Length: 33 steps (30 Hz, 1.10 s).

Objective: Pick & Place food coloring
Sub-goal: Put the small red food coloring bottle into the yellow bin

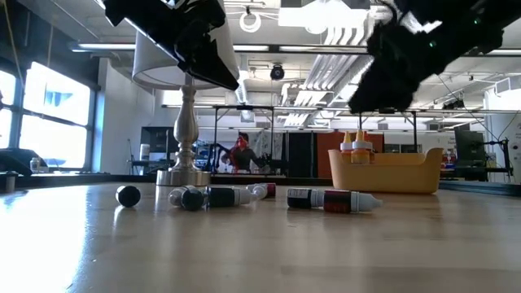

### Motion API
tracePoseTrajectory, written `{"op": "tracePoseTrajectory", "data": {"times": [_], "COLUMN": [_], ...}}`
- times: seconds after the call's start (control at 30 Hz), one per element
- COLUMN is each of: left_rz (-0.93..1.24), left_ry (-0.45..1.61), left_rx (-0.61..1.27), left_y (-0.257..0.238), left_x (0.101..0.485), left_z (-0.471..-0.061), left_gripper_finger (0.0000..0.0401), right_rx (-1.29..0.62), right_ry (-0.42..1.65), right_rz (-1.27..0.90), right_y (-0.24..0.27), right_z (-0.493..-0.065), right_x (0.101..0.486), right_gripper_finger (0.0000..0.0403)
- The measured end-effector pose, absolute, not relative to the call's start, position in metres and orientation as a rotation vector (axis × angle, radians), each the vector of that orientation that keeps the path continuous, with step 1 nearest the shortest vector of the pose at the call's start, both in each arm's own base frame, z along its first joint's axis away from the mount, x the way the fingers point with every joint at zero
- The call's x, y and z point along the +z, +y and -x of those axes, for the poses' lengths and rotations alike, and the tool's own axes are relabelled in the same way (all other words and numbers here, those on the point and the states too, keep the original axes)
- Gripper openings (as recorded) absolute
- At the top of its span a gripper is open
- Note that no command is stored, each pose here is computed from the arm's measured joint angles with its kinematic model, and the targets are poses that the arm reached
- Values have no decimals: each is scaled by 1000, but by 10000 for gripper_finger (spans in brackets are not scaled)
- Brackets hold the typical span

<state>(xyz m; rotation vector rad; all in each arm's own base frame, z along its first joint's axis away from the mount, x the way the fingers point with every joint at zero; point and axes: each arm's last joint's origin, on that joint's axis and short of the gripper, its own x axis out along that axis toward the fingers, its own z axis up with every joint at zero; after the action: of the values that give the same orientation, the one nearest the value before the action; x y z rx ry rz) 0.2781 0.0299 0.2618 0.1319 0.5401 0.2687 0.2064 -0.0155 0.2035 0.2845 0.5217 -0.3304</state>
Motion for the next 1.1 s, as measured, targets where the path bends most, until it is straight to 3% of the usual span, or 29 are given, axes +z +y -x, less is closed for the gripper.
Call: {"op": "tracePoseTrajectory", "data": {"times": [0.17,0.3,0.53,0.8,1.1], "left_rz": [-131,-130,-129,-129,-110], "left_ry": [530,510,504,504,501], "left_rx": [270,271,271,271,237], "left_y": [30,30,30,30,29], "left_x": [263,264,265,265,265], "left_z": [-279,-279,-280,-280,-280], "left_gripper_finger": [119,119,119,119,119], "right_rx": [-169,-160,-81,-109,-265], "right_ry": [433,505,604,709,797], "right_rz": [-169,-91,-136,-200,-14], "right_y": [28,60,102,146,174], "right_z": [-240,-260,-292,-304,-287], "right_x": [190,173,154,144,133], "right_gripper_finger": [141,141,142,142,142]}}
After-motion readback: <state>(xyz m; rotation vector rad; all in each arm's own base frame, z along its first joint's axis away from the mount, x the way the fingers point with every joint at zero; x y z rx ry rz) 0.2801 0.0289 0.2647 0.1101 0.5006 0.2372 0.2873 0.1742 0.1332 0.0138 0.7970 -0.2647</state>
